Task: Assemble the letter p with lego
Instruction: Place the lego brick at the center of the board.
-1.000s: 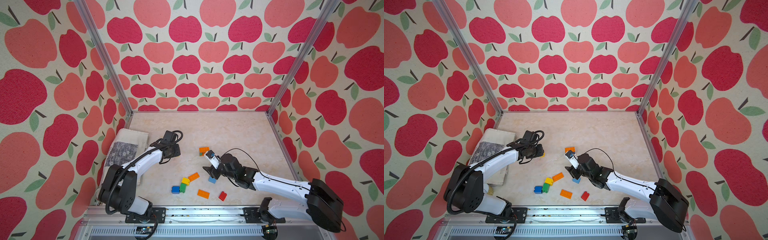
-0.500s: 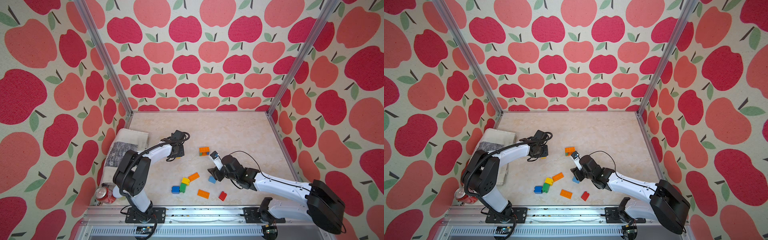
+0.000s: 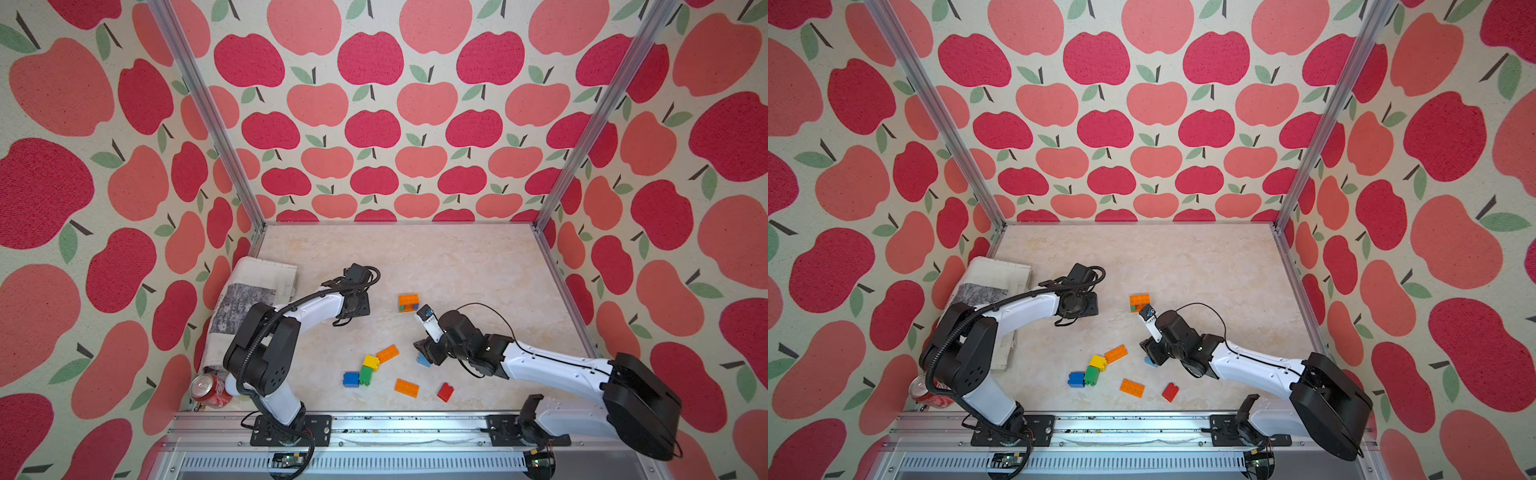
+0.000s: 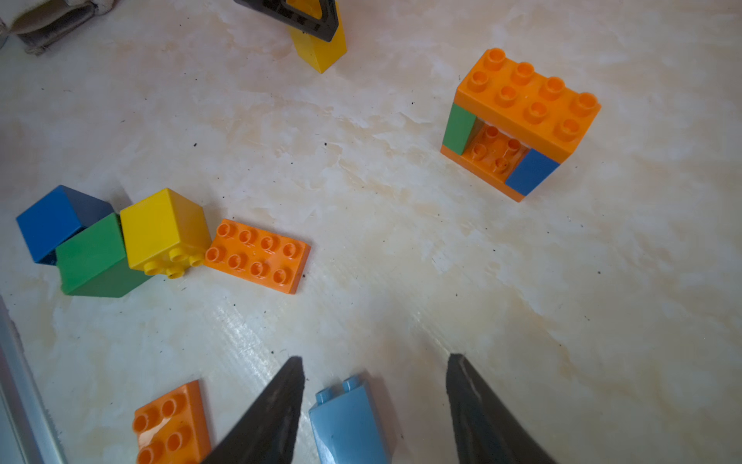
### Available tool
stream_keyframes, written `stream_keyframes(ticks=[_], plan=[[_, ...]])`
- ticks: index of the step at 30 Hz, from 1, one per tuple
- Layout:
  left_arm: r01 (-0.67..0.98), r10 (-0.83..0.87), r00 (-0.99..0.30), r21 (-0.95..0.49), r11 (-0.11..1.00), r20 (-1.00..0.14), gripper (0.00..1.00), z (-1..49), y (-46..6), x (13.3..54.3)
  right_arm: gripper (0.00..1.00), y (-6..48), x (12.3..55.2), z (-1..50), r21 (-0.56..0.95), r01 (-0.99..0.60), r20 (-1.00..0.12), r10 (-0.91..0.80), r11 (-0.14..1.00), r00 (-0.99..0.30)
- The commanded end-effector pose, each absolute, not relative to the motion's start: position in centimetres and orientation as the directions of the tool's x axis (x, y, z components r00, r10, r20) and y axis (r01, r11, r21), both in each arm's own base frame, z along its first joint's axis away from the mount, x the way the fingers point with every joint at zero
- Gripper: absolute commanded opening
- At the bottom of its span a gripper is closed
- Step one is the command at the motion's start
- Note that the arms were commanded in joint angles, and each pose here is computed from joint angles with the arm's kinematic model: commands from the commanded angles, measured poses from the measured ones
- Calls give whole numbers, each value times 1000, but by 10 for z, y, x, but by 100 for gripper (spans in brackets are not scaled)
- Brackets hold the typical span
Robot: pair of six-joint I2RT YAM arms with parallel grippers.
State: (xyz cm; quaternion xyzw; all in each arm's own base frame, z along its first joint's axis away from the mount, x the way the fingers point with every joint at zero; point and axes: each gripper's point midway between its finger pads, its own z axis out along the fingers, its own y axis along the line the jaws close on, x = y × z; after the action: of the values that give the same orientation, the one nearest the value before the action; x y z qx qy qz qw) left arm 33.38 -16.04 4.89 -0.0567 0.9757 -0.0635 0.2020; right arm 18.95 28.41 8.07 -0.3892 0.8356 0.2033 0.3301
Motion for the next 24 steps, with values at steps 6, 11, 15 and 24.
stream_keyframes(ticks=[6,11,15,24], plan=[[-60,-216,-876,-346,936,-432,66,94,-169,311,59,317,164,95,94,-895,-773,-534,436,-341],[-74,-264,-824,-367,927,-502,68,107,-138,291,57,341,147,87,72,-944,-763,-591,323,-261],[-57,-321,-757,-431,901,-570,70,123,-119,278,57,355,146,79,38,-958,-752,-624,284,-214],[-77,-432,-658,-516,853,-617,76,136,-89,257,57,389,140,66,-3,-981,-722,-680,192,-131]])
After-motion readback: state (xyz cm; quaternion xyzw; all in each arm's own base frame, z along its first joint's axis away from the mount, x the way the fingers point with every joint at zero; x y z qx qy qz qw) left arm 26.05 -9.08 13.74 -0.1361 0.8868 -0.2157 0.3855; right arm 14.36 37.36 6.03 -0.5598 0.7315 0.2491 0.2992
